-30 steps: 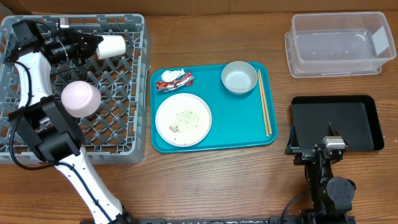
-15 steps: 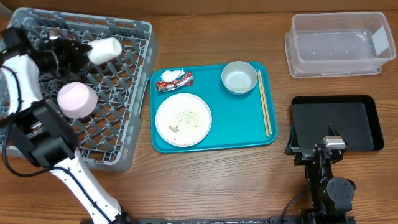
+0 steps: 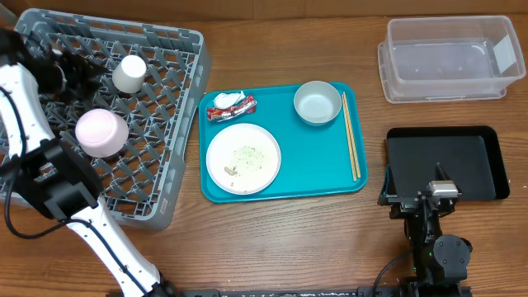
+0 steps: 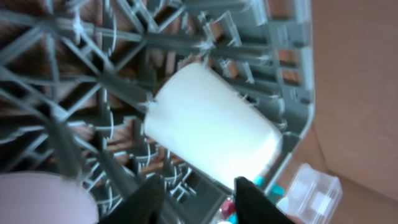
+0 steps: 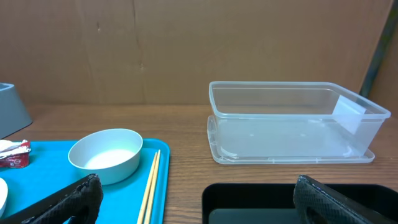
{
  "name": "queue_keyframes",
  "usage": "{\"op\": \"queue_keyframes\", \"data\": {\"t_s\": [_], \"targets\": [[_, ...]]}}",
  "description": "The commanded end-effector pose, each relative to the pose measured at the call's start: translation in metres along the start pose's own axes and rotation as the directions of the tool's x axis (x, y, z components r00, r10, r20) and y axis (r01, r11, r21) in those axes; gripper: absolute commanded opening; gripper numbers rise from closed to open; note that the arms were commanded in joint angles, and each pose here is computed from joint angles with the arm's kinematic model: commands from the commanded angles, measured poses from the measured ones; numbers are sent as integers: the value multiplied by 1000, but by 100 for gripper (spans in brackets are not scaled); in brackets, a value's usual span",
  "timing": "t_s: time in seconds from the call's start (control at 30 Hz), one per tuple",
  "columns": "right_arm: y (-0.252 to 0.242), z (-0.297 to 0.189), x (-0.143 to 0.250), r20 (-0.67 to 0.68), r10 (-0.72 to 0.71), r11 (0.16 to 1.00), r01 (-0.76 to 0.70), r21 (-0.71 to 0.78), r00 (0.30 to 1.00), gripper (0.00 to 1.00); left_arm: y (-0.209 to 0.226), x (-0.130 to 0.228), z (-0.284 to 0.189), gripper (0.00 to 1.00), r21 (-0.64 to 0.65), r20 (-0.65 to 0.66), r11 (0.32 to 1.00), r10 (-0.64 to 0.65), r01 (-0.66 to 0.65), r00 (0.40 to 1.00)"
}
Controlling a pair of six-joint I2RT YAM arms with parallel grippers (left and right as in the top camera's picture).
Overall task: Sort waste into correct bins and load items into the dishwasher
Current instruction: 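Lower the white cup into the rack's back row and release it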
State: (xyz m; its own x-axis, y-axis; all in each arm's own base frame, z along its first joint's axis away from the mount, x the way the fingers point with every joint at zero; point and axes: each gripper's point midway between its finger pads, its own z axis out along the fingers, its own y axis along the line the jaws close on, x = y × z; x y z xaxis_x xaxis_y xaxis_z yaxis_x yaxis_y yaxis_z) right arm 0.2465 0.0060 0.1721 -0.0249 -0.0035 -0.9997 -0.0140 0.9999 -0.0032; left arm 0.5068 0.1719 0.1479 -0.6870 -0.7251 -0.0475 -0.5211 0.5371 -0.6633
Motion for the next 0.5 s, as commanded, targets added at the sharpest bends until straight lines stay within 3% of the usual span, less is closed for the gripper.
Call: {"op": "queue_keyframes", "data": {"t_s": [0.0,0.03,0.1,0.17,0.23,0.33,0.47], "targets": [[2,0,1,5,-3,1000,3,-11,1000,100,-31,-9,-36,29,-75,102,978,202,-195,974],[2,0,1,5,-3,1000,3,-11,1000,100,-40,-5,-42,17,-86,106,967,246,-238,963],[2,0,1,5,-3,1000,3,-11,1000,100,-56,3,-46,4,-89,107,955,291,-282,951],[2,0,1,5,-3,1000,3,-11,1000,100,-68,10,-40,4,-115,100,942,326,-314,940],[2,0,1,5,-3,1000,3,-11,1000,100,-67,17,-28,4,-221,81,917,357,-333,931],[2,0,1,5,-3,1000,3,-11,1000,100,-64,25,-12,4,-402,54,841,417,-363,907],[2,0,1,5,-3,1000,3,-11,1000,99,-76,32,3,4,-539,48,742,501,-400,864]]}}
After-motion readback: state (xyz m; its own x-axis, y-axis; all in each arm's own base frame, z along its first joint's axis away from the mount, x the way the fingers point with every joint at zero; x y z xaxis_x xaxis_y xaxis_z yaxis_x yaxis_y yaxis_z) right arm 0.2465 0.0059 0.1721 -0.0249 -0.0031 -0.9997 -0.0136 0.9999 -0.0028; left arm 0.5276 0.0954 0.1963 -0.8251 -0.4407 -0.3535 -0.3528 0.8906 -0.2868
